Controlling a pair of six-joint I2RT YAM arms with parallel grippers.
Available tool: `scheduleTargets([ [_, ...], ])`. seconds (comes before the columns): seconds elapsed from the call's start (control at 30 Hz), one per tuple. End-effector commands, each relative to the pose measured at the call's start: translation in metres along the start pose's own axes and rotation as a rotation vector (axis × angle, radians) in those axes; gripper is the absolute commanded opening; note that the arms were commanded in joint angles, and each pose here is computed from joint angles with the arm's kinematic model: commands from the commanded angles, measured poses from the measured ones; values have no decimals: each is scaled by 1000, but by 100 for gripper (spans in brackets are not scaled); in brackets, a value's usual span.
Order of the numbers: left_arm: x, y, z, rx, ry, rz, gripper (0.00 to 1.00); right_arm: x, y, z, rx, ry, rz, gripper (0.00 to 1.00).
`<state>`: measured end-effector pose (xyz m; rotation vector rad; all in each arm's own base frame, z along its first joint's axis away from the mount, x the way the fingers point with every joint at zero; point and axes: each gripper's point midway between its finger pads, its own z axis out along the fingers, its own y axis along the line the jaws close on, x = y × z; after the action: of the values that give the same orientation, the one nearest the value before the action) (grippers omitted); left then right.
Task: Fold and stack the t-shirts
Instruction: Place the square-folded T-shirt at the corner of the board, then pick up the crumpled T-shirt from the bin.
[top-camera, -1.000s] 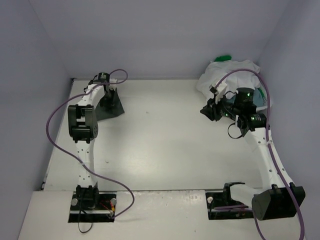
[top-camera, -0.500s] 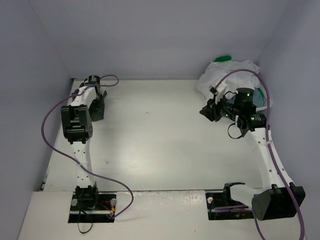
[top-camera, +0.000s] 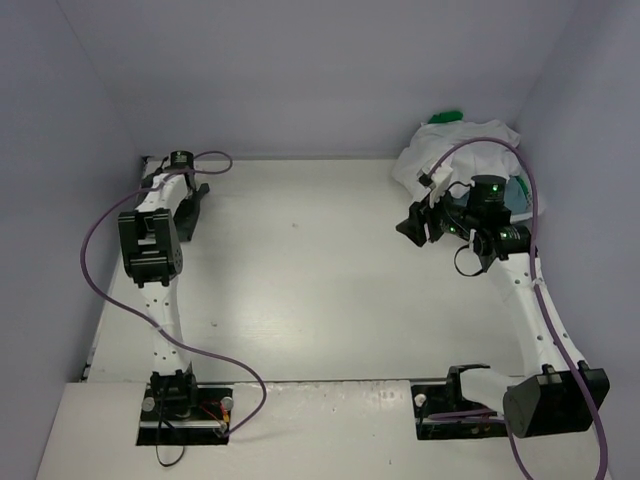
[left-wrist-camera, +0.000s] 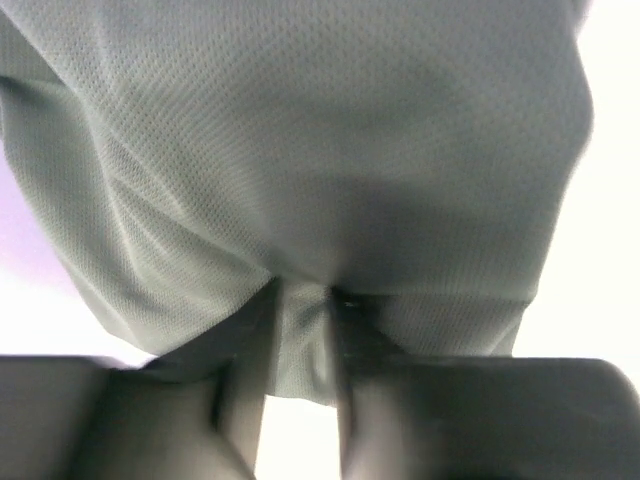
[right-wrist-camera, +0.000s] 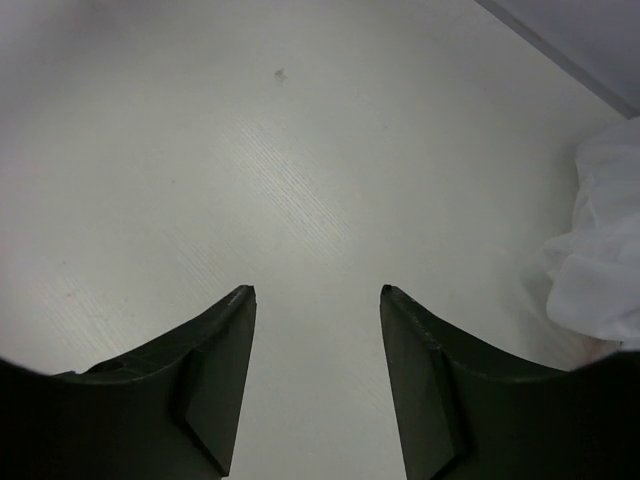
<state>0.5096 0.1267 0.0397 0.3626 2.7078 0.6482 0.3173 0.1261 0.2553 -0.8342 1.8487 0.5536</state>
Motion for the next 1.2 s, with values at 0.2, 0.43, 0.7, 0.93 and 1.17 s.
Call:
scheduleTargets([
  [0.2, -64, -2, -173, 353, -390, -242, 52, 28, -105, 21, 364, 172, -13, 64],
  [0.43, -47, -35, -270, 635, -526, -257, 57, 56, -178, 39, 634, 323, -6, 64],
  [0.7, -20, -42, -270, 602, -534, -243, 57, 75, -207, 40, 775, 425, -45, 64],
  [0.93, -5, -54, -253, 607, -507, -250, 57, 68, -219, 51, 791, 382, -65, 63],
  [1.17, 0, -59, -243, 605, -483, -258, 57, 86, -228, 69, 780, 413, -44, 2],
])
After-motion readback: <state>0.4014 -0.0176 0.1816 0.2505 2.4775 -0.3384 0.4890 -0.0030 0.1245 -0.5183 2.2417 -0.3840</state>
